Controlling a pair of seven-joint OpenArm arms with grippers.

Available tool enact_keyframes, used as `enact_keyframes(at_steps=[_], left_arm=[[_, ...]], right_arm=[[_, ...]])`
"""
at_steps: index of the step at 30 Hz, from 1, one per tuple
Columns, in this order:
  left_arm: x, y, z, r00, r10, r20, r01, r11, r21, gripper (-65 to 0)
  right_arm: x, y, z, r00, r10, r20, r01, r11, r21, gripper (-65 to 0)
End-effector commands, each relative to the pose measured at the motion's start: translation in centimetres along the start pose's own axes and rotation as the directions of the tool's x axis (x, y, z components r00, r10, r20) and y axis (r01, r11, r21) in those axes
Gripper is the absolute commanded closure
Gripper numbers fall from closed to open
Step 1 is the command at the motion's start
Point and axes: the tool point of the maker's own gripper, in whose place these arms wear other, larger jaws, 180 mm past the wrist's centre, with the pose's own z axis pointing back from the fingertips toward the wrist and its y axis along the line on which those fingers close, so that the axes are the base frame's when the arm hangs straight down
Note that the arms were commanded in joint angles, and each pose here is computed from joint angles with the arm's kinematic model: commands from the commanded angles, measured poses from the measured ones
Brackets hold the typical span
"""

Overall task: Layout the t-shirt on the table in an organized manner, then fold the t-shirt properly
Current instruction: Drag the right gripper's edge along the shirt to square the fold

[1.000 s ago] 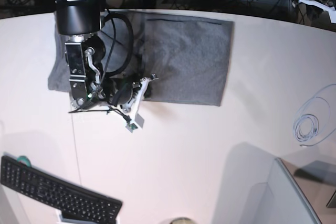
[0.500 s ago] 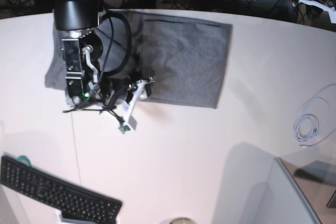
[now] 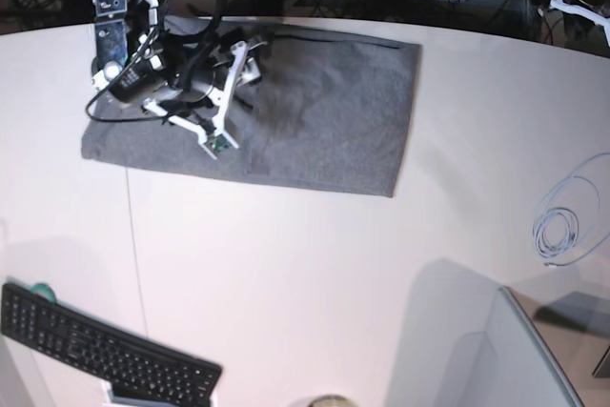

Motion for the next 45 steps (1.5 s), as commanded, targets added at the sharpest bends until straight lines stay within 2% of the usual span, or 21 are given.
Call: enact_keyframes(at_steps=[1,7,18,24,28,31,37,38,45], left_arm=[[1.2,0.4,0.3,0.999,-0.012,0.039,0.012,1.0,0.0,0.0],[1.2,0.5,0.4,0.999,-0.01,0.042,0.01,1.0,0.004,0.0],[1.2,0.6,0.5,0.999,-0.012,0.039,0.012,1.0,0.007,0.0],[1.1,0.5,0.4,0.999,-0.014,0.037,0.014,1.0,0.003,0.0],[1.1,0.6,0.5,0.999,-0.014,0.035,0.014,1.0,0.006,0.0],[1.1,0.7,0.5,0.999,-0.015,0.036,0.014,1.0,0.008,0.0],[1.1,0.7,0.6,0.999,-0.015,0.035,0.015,1.0,0.008,0.0],[1.1,0.7,0.5,0.999,-0.015,0.036,0.014,1.0,0.008,0.0],[1.2,0.5,0.4,0.999,-0.015,0.038,0.015,1.0,0.005,0.0]], right_arm=[[0.5,0.9,0.1,1.0,0.008,0.028,-0.009,1.0,0.022,-39.2],[-2.1,2.5,-2.0,0.999,-0.002,-0.048,0.006,0.997,0.081,-39.2],[-3.4,3.2,-3.5,0.997,-0.028,-0.07,0.036,0.993,0.113,-39.2],[-2.8,4.7,-3.7,0.998,0.017,-0.066,-0.008,0.99,0.143,-39.0],[-2.5,4.5,-3.9,0.998,0.02,-0.065,-0.01,0.99,0.142,-38.3],[-2.7,4.2,-4.5,0.996,0.015,-0.085,-0.002,0.99,0.144,-30.2],[-2.7,4.1,-4.6,0.996,0.012,-0.087,0.0,0.99,0.143,-2.1],[-2.8,4.1,-4.6,0.996,0.013,-0.09,0.0,0.99,0.143,-0.3],[-2.2,4.3,-2.8,0.999,0.017,-0.039,-0.013,0.993,0.121,-0.6]])
